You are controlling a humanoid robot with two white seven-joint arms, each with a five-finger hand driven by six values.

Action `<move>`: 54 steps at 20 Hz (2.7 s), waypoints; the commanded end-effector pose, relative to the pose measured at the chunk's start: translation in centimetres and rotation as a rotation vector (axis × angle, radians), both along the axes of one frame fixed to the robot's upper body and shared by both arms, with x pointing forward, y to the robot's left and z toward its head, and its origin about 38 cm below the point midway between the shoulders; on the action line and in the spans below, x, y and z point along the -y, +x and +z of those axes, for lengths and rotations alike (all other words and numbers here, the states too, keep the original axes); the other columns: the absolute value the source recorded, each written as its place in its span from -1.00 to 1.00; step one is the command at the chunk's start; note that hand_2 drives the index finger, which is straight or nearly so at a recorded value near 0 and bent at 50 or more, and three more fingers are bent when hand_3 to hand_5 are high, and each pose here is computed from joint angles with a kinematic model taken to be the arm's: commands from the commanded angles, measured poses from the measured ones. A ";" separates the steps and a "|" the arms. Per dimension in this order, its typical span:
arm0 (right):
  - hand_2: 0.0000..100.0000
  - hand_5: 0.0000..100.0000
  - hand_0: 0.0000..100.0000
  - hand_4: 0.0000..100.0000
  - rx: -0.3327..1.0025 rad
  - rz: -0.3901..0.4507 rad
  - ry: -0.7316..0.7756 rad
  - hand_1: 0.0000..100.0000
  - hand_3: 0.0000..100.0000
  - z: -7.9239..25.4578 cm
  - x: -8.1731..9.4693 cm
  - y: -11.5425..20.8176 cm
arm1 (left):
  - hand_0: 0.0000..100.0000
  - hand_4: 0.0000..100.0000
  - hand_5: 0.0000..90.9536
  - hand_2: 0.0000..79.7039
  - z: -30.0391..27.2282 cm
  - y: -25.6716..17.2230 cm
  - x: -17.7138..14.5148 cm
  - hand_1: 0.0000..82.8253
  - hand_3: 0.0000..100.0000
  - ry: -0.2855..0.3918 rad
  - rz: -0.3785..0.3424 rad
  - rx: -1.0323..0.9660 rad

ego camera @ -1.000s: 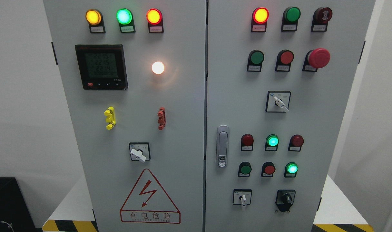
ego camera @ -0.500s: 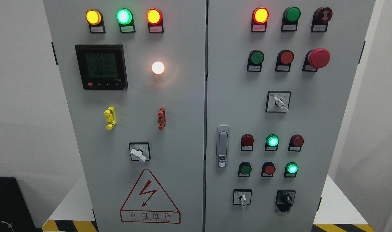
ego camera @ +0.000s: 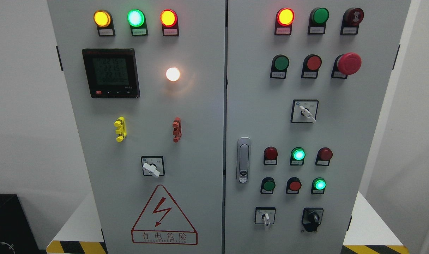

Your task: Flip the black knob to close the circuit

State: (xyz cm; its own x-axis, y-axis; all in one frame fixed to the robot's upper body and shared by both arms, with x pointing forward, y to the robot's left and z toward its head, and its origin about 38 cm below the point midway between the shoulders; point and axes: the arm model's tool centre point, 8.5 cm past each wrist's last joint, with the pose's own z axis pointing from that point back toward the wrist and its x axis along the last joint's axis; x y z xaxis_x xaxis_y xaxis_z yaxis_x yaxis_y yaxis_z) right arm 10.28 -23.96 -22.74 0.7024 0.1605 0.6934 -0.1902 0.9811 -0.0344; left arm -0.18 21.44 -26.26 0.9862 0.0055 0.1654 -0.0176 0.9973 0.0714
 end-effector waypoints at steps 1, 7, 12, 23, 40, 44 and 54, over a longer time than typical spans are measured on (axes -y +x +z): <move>-0.10 -0.27 -0.94 0.04 0.283 0.069 -0.057 -0.66 0.29 4.5 -1.4 8.3 | -1.00 -1.00 -1.00 -1.00 0.0 -0.8 0.1 -1.00 -1.00 -0.002 -0.042 -0.023; 0.38 0.25 -0.92 0.35 0.456 0.106 -0.256 -0.67 0.68 8.7 -0.2 12.8 | -1.00 -1.00 -1.00 -1.00 0.0 -0.8 0.1 -1.00 -1.00 -0.002 -0.042 -0.023; 0.47 0.40 -0.90 0.43 0.610 0.113 -0.427 -0.64 0.79 14.0 1.2 15.8 | -1.00 -1.00 -1.00 -1.00 0.0 -0.8 0.1 -1.00 -1.00 -0.002 -0.042 -0.023; 0.56 0.51 -0.92 0.51 0.770 0.108 -0.733 -0.63 0.88 24.1 2.3 20.2 | -1.00 -1.00 -1.00 -1.00 0.0 -0.7 0.1 -1.00 -1.00 -0.002 -0.042 -0.021; 0.57 0.52 -1.00 0.52 0.849 0.084 -1.011 -0.69 0.89 32.1 3.9 23.9 | -1.00 -1.00 -1.00 -1.00 0.0 -0.7 0.1 -1.00 -1.00 -0.002 -0.042 -0.021; 0.57 0.52 -1.00 0.52 0.840 0.074 -1.032 -0.70 0.89 33.4 4.0 24.5 | -1.00 -1.00 -1.00 -1.00 0.0 -0.7 0.1 -1.00 -1.00 -0.002 -0.042 -0.021; 0.57 0.50 -1.00 0.51 0.825 0.047 -1.107 -0.73 0.89 36.3 4.0 26.6 | -1.00 -1.00 -1.00 -1.00 0.0 -0.7 0.1 -1.00 -1.00 -0.002 -0.042 -0.021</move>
State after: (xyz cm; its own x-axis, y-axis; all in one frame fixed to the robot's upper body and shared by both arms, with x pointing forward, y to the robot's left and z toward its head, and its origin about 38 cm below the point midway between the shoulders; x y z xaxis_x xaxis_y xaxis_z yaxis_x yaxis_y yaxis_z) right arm 35.75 -27.86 9.67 0.1513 0.8924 0.4251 0.1474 0.4049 -0.9024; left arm -0.17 21.43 -26.26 0.9862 0.0055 0.1655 -0.0175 0.9973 0.0711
